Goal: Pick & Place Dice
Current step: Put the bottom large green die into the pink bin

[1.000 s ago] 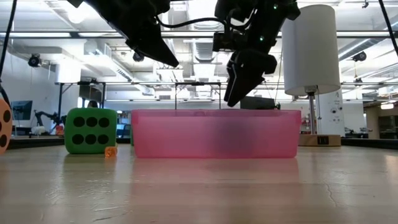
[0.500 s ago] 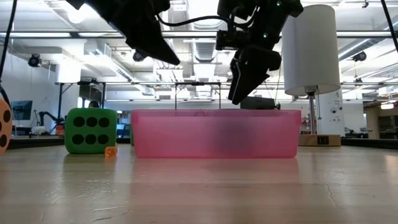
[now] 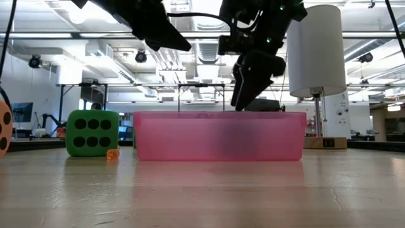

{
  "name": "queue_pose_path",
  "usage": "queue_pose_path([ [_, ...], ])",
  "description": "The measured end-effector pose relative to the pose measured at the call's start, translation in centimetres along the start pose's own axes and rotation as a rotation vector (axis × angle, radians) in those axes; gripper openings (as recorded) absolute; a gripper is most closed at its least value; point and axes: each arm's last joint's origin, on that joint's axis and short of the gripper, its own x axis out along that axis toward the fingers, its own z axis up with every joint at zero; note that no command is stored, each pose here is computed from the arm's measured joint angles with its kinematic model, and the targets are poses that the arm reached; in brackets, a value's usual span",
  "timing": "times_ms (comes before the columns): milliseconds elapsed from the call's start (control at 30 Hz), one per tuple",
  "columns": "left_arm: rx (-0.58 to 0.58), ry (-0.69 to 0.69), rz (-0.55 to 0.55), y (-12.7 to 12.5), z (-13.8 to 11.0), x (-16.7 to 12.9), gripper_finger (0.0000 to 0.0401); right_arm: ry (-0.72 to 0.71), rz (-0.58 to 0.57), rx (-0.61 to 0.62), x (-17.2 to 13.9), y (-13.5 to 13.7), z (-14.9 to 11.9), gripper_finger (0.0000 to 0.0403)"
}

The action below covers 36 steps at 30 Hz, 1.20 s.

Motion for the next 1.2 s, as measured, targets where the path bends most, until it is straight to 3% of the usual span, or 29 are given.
queue_pose_path([
  [633,0.051,0.027,-0.07,-1.1,-0.3,-0.2,0.0008,0.052,-0.014,0.04,-0.9,-0.9,-0.7,0.04],
  [1200,0.029,0.083,-0.071,-0.9,-0.6,-1.0,0.0008,-0.1,-0.023,0.089,-7.3,-2.2,-2.4,0.04],
])
